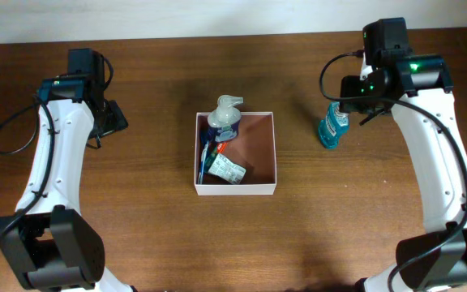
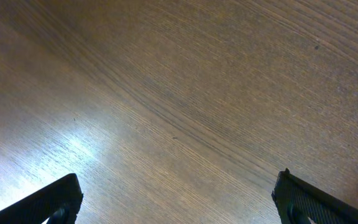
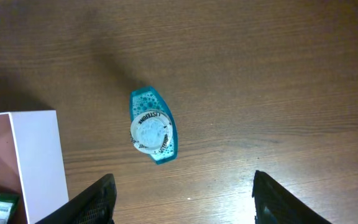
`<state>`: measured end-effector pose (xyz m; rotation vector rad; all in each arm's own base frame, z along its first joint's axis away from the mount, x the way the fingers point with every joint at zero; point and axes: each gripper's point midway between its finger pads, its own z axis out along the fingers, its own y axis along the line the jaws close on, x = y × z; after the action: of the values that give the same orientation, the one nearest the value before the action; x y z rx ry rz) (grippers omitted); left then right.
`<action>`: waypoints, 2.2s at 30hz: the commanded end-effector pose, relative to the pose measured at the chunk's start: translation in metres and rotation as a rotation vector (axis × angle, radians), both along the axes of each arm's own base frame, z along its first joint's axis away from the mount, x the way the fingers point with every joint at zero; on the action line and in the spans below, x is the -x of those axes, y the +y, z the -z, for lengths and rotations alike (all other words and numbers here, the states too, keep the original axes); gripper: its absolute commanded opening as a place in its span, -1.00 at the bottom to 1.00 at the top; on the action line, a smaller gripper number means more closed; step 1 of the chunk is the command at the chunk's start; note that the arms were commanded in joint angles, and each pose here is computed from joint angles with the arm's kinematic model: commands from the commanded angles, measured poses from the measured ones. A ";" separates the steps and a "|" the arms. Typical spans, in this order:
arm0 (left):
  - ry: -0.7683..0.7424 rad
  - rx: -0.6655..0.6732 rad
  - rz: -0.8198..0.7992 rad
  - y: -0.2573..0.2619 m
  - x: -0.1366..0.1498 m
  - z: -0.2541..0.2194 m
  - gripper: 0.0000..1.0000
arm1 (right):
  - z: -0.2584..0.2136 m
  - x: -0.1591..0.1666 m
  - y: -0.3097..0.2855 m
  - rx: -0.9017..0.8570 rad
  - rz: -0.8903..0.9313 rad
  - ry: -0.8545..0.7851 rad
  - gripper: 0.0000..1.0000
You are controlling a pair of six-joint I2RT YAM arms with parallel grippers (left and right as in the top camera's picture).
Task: Pack container
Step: 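Withdraw the right gripper up and right over the Listerine bottle, then lower the right gripper around the teal Listerine bottle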
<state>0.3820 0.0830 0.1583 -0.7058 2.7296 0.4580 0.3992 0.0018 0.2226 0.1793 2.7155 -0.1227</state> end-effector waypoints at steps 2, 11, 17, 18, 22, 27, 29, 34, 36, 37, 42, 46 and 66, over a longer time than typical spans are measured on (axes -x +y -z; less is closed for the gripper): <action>-0.009 0.002 0.004 0.000 -0.001 -0.004 0.99 | 0.015 -0.003 0.012 -0.040 -0.107 0.043 0.28; -0.009 0.002 0.004 0.000 -0.001 -0.004 0.99 | 0.032 -0.013 0.012 -0.029 -0.123 0.069 0.31; -0.010 0.003 0.004 0.000 -0.001 -0.004 0.99 | 0.043 -0.015 0.012 -0.030 -0.122 0.095 0.31; -0.010 0.003 0.004 0.000 -0.001 -0.004 0.99 | 0.045 -0.015 0.012 -0.030 -0.122 0.103 0.31; -0.009 0.002 0.004 0.000 -0.001 -0.004 0.99 | 0.056 -0.014 0.012 -0.029 -0.121 0.132 0.29; -0.009 0.002 0.004 0.000 -0.001 -0.004 0.99 | 0.065 -0.014 0.011 -0.026 -0.120 0.156 0.29; -0.009 0.002 0.004 0.000 -0.001 -0.004 0.99 | 0.068 -0.015 0.011 -0.026 -0.120 0.158 0.28; -0.009 0.003 0.004 0.000 -0.001 -0.004 0.99 | 0.071 -0.016 0.011 -0.026 -0.119 0.168 0.27; -0.010 0.003 0.004 0.000 -0.001 -0.004 0.99 | 0.072 -0.015 0.011 -0.026 -0.120 0.169 0.27; -0.009 0.002 0.004 0.000 -0.001 -0.004 0.99 | 0.072 -0.015 0.011 -0.026 -0.120 0.169 0.27; -0.009 0.003 0.004 0.000 -0.001 -0.004 0.99 | 0.072 -0.015 0.011 -0.026 -0.120 0.170 0.28; -0.010 0.003 0.004 0.000 -0.001 -0.004 0.99 | 0.079 -0.017 0.011 -0.026 -0.118 0.183 0.27; -0.010 0.003 0.004 0.000 -0.001 -0.004 0.99 | 0.083 -0.015 0.011 -0.026 -0.118 0.203 0.19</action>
<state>0.3820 0.0830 0.1583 -0.7058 2.7296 0.4580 0.4168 0.0148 0.1491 0.0173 2.8913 -0.0765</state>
